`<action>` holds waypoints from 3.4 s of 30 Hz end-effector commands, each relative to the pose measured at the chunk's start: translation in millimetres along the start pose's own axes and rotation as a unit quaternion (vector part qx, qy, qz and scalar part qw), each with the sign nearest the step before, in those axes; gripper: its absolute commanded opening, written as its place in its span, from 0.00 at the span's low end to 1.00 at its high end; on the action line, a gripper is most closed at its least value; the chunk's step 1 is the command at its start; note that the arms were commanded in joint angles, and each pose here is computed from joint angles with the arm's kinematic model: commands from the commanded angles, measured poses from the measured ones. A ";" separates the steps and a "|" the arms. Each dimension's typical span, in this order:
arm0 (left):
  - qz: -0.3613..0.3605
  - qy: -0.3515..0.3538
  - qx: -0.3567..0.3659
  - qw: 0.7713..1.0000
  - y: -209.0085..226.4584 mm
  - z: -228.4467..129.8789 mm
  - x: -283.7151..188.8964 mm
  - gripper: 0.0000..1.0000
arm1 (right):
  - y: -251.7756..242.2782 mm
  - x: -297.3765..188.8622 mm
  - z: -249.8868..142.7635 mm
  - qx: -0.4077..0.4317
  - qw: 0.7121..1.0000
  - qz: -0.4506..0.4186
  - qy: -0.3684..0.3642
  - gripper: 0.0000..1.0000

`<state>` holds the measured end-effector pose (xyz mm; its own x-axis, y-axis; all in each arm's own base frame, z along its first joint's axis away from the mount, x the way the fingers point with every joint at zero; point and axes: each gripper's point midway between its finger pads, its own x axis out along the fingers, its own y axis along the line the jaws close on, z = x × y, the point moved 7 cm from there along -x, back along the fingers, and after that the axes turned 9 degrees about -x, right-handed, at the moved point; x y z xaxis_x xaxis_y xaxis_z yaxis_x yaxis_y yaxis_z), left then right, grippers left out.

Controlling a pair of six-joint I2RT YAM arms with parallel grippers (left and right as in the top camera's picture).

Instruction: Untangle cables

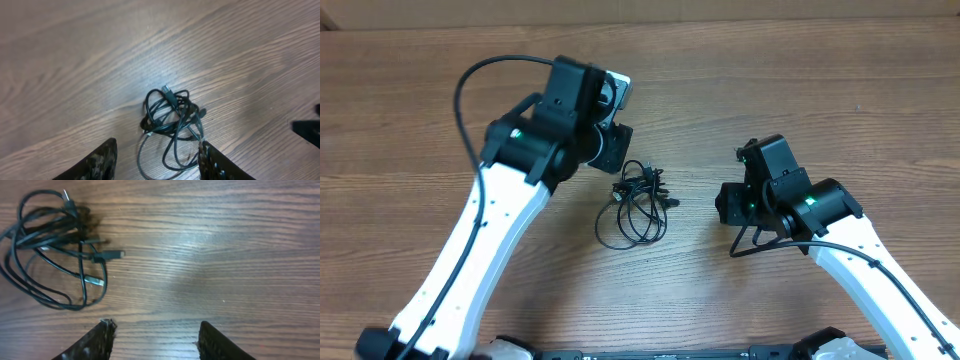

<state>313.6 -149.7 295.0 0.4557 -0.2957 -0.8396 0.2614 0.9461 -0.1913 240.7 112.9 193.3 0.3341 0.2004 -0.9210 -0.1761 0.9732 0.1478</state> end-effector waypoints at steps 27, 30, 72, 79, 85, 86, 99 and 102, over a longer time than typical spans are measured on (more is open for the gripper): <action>0.037 0.228 -0.072 0.970 22.1 -45.4 187.2 0.42 | -2.8 1.2 -5.3 0.002 1.000 -0.011 0.013 0.55; 0.024 0.225 -0.074 0.971 19.6 -44.1 190.0 0.04 | -3.2 1.1 -6.5 0.003 1.000 -0.012 0.017 0.55; 0.074 -0.014 0.003 0.997 6.2 37.2 -20.0 0.44 | 18.0 -1.3 21.2 0.024 0.996 0.075 -0.053 0.74; 0.075 0.009 -0.050 0.996 7.9 31.3 -6.6 0.49 | -3.3 1.2 1.8 0.054 0.998 -0.017 -0.009 0.78; 0.086 0.044 -0.058 0.994 11.1 23.7 10.3 0.49 | -3.7 1.2 0.0 0.054 0.998 -0.018 -0.004 0.79; 0.088 0.052 -0.059 0.993 11.8 22.4 14.0 0.49 | -3.7 1.2 0.0 0.054 0.998 -0.018 -0.004 0.79; 0.090 0.173 -0.082 0.977 16.1 1.5 91.1 0.47 | -4.2 1.2 -1.6 0.054 0.998 -0.019 0.001 0.80; 0.093 0.200 -0.088 0.971 18.2 -5.2 111.4 0.43 | -4.5 1.2 -2.5 0.054 0.998 -0.020 0.003 0.80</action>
<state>363.8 -161.2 216.6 0.1744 -0.0700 -0.9822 0.0593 0.9964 -0.0604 239.0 109.2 191.0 0.3292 0.1698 -0.9289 -0.0673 0.9854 0.1563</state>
